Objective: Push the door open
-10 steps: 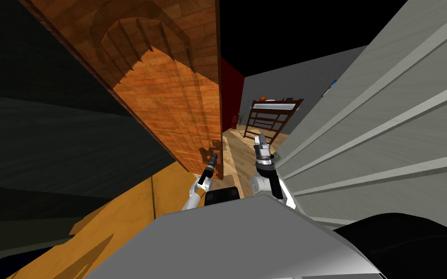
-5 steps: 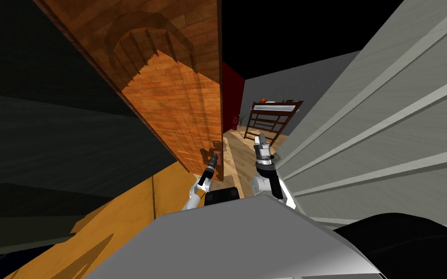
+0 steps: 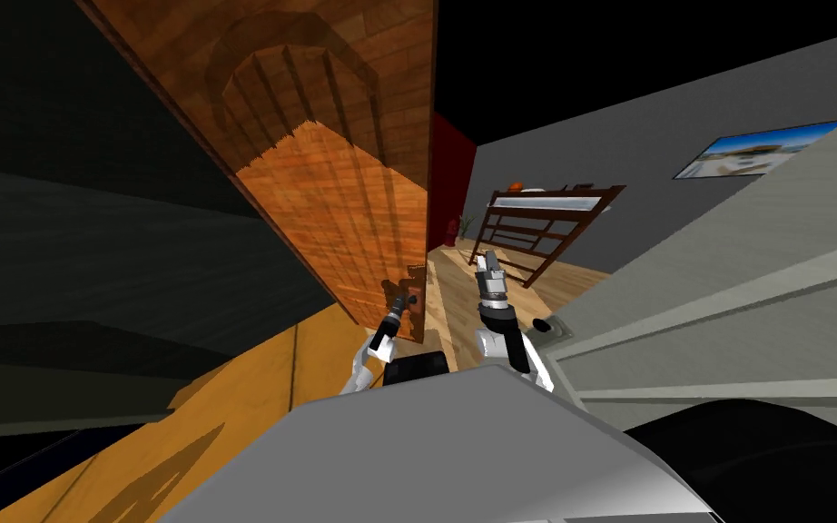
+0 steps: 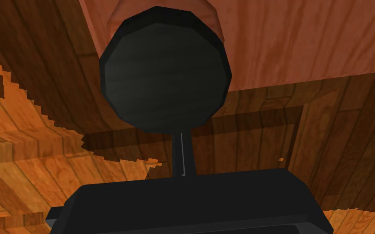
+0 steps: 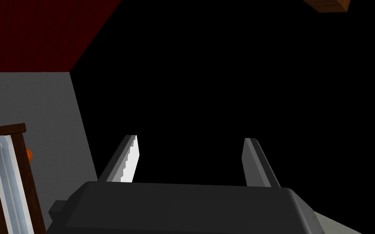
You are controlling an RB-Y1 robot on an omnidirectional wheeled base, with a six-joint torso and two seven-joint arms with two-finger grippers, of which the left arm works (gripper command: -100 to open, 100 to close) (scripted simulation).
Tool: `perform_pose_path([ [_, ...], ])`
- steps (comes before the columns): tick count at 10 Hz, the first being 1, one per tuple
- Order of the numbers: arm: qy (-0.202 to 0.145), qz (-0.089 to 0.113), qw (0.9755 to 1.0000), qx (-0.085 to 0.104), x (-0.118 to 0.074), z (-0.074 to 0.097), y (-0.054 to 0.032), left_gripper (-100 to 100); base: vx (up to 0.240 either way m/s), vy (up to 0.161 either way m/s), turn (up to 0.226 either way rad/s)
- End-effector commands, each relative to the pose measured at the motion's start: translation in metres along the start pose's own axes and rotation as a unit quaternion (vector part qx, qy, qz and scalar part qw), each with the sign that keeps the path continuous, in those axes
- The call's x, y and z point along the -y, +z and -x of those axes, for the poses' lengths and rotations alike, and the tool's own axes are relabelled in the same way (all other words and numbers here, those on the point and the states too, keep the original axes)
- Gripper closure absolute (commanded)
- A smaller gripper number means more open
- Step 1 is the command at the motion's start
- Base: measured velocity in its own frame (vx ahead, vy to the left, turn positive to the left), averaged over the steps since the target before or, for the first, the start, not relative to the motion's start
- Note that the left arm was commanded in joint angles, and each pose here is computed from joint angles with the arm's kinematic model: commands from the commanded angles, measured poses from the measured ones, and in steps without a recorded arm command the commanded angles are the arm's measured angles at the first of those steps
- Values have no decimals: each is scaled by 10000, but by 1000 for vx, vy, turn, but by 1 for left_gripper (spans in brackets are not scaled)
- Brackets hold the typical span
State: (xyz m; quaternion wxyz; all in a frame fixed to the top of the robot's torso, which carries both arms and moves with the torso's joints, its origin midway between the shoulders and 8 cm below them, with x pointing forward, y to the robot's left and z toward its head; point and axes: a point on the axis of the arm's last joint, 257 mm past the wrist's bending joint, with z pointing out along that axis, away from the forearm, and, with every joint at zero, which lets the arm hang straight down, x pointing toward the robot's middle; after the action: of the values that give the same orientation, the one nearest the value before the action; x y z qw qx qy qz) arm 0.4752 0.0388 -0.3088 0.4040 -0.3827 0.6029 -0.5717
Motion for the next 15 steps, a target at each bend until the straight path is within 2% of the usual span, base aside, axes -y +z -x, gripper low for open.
perform_pose_path([
  [1,53,17,10000,-7,-19,14,-27,100,242,-37,262],
  [2,64,36,9999,-75,-35,-129,-76,-100,-31,-8,180],
  [3,64,36,9999,-75,-35,-129,-76,-100,-199,-16,17],
  [5,38,30,9999,-129,-24,-275,-110,-100,-222,50,47],
  [9,-200,-81,9996,-207,128,-685,-116,-100,-224,44,71],
  [11,-13,-5,9998,-198,17,-522,-140,-100,10,-38,-17],
  [15,71,1,9998,-169,-1,-437,-111,-100,194,-84,-14],
])
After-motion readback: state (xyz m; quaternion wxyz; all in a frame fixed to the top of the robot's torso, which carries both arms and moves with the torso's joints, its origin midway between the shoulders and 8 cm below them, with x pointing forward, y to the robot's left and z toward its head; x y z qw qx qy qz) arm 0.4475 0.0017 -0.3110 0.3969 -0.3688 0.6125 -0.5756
